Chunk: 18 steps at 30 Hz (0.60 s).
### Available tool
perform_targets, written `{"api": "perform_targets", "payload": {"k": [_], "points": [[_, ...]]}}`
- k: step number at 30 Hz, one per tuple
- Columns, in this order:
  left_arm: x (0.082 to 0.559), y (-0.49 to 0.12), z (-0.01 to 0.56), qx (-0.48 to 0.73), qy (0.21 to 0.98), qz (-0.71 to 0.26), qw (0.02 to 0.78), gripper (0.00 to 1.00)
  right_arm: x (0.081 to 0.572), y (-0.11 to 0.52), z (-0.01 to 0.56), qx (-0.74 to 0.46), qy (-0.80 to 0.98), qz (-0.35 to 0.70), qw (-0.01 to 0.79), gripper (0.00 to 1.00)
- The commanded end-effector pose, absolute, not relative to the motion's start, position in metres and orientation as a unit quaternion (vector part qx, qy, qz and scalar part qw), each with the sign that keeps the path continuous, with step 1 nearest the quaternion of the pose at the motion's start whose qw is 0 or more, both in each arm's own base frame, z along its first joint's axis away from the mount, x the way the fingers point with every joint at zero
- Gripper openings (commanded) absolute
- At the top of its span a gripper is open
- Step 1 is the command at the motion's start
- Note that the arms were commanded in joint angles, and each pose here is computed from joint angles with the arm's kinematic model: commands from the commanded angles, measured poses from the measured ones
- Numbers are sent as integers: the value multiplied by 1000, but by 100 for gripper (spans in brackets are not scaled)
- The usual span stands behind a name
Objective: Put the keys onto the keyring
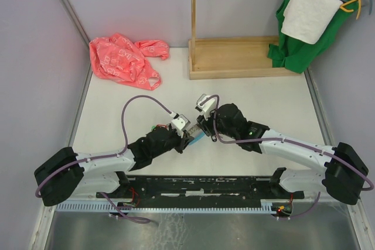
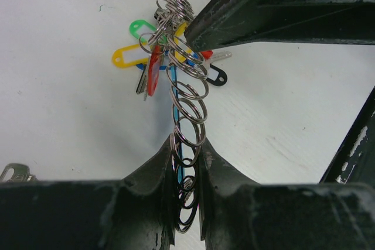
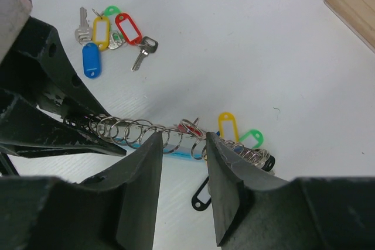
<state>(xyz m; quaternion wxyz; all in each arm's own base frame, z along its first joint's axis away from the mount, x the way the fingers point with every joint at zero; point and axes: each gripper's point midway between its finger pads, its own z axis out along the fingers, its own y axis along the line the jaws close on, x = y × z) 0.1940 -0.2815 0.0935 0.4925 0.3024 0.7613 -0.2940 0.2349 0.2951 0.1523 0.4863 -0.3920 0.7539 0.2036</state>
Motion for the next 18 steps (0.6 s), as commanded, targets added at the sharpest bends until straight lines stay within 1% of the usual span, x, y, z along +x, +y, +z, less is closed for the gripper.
{"api": "perform_targets", "payload": {"k": [1,9,18], "points": [[203,-288,112,311,742,-286,521,7,242,306,174,-353,745,238,513,43],[203,-290,113,310,741,-286,522,7,239,306,161,-346,764,242,489,41],[203,-292,112,311,743,-285,520,7,232,312,158,-350,769,261,467,41]]}}
